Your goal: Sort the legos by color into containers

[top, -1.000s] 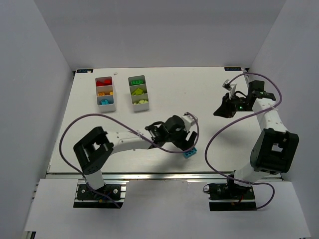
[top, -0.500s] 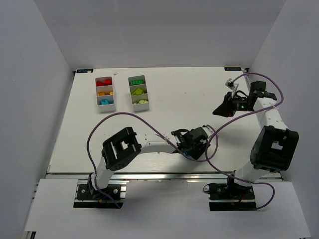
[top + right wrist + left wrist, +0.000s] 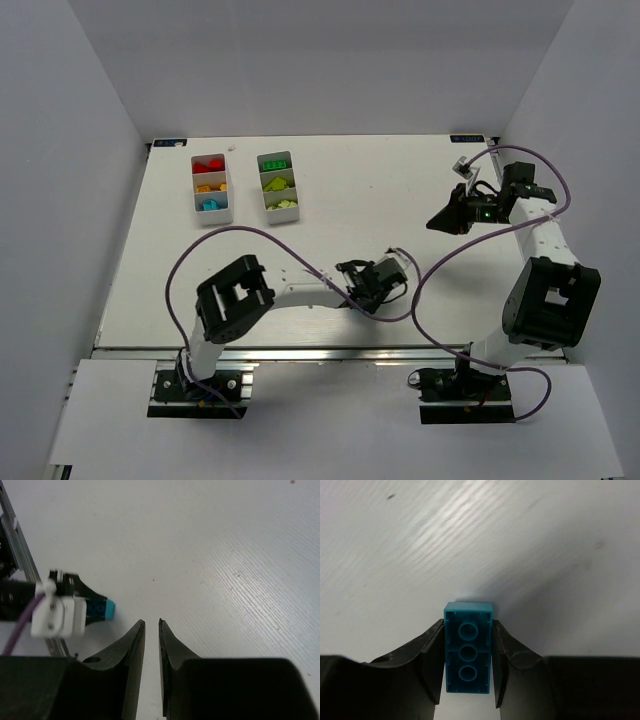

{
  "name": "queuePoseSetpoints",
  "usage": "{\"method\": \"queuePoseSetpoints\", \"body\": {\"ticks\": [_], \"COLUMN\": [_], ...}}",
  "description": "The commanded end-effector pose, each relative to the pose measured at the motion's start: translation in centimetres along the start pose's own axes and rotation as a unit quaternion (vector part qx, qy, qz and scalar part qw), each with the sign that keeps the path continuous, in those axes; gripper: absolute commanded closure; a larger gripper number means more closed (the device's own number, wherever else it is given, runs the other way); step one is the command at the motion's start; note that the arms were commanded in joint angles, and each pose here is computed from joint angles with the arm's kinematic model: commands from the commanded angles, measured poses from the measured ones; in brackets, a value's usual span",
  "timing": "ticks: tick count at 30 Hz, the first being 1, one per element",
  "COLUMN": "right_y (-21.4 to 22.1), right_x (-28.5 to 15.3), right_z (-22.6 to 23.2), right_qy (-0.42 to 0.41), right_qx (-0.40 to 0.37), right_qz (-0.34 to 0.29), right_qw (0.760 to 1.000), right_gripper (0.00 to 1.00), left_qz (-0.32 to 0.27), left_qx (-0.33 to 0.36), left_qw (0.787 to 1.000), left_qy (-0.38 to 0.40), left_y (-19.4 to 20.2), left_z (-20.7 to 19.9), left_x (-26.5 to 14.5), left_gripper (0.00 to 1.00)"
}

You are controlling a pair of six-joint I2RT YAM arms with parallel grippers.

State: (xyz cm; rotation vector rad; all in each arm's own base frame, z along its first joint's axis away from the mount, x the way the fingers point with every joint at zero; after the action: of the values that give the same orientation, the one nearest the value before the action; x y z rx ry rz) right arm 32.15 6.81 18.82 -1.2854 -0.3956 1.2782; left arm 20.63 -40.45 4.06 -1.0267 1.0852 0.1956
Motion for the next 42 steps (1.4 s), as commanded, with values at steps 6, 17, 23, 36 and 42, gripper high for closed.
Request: {"method": "queuePoseSetpoints", "body": {"ticks": [6, 17, 23, 36, 42], "right_y": [0.8, 0.7, 0.4, 0.4, 0.5], "right_x": [0.9, 1.8, 1.8, 1.8, 2.0], "right_z": [2.9, 3.8, 3.7, 3.3, 3.1], "right_qy": [-0.020, -0.035, -0.037, -0.034, -0.039], "right_qx": [-0.083, -0.093, -0.091, -0.081, -0.071], "right_qz": [0.020, 0.013, 0.010, 0.023, 0.023], "right_qw": [0.996, 0.995, 0.995, 0.996, 0.996], "right_gripper": [0.77, 0.76, 0.76, 0.75, 0.74], "left_qz": [-0.089, -0.094, -0.090, -0.060, -0.060], "left_qx": [-0.159, 0.094, 0.086, 0.068, 0.089], "left_qw": [0.983, 0.977, 0.981, 0.987, 0.986], "left_qy": [-0.021, -0.168, -0.150, -0.132, -0.127], "left_y": [-3.8, -4.5, -3.7, -0.4, 0.1], "left_z": [17.6, 34.0, 41.0, 46.8, 47.3], "left_x": [-8.7, -15.5, -16.0, -11.8, -11.0], "left_gripper": [1.00, 1.00, 1.00, 1.00, 1.00]}}
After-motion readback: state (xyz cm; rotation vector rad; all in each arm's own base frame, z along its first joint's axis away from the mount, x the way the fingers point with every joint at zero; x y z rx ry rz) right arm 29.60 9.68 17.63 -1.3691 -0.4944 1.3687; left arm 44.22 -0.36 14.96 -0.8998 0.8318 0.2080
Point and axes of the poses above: each gripper's point midway between its finger pads, its own x axis out along the fingers, its own z axis along the line the jaws close on, y = z × x, the point moved 2 cm from there along -x, back along the fingers, and after that the axes turned 3 degrees about -x, right-handed, at the moved point
